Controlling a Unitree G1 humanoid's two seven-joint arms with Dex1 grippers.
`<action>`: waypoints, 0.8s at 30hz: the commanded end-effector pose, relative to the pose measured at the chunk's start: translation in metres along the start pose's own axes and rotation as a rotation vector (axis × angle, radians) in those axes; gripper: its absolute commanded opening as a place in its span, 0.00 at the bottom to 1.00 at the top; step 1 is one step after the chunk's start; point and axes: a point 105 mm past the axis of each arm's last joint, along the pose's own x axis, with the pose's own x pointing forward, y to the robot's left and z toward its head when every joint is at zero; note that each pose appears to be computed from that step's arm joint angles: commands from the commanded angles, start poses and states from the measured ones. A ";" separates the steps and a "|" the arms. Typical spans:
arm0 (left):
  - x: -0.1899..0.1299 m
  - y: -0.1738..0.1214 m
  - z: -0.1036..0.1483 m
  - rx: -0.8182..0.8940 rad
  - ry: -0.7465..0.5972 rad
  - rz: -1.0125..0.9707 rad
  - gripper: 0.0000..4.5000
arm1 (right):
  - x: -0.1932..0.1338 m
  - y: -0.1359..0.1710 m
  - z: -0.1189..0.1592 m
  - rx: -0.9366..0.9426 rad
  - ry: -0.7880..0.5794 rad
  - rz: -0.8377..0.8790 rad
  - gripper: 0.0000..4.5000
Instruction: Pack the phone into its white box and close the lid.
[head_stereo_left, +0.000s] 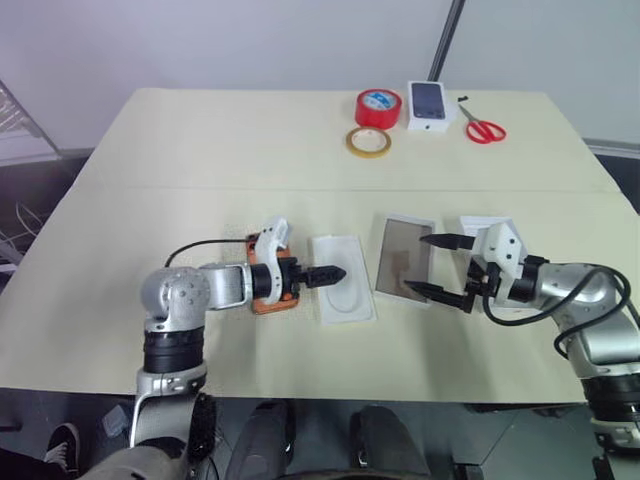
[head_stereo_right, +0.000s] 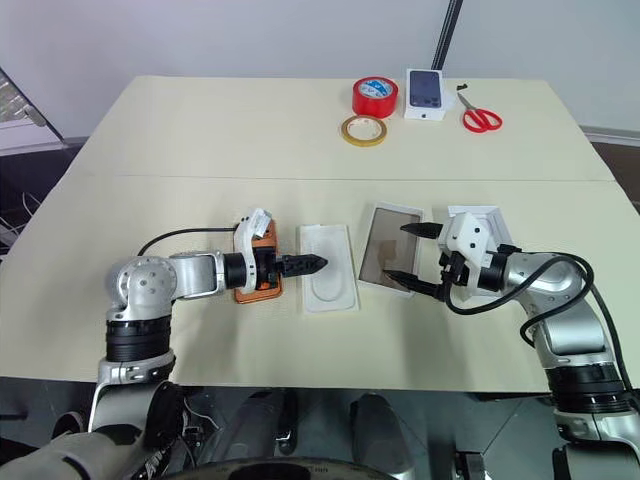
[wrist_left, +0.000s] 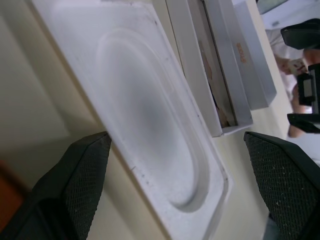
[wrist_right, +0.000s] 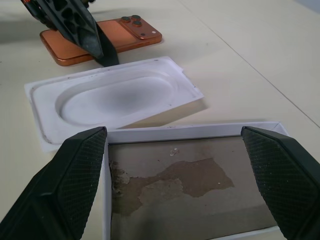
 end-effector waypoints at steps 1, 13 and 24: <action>0.000 0.006 0.000 -0.069 0.017 0.012 0.99 | 0.000 -0.001 0.005 -0.026 -0.025 -0.015 1.00; 0.013 0.016 -0.010 -0.098 0.076 0.084 0.35 | 0.001 -0.001 0.004 -0.030 -0.034 -0.037 1.00; 0.010 0.019 -0.006 -0.158 0.035 0.085 0.01 | 0.006 0.010 0.004 -0.009 -0.043 0.028 1.00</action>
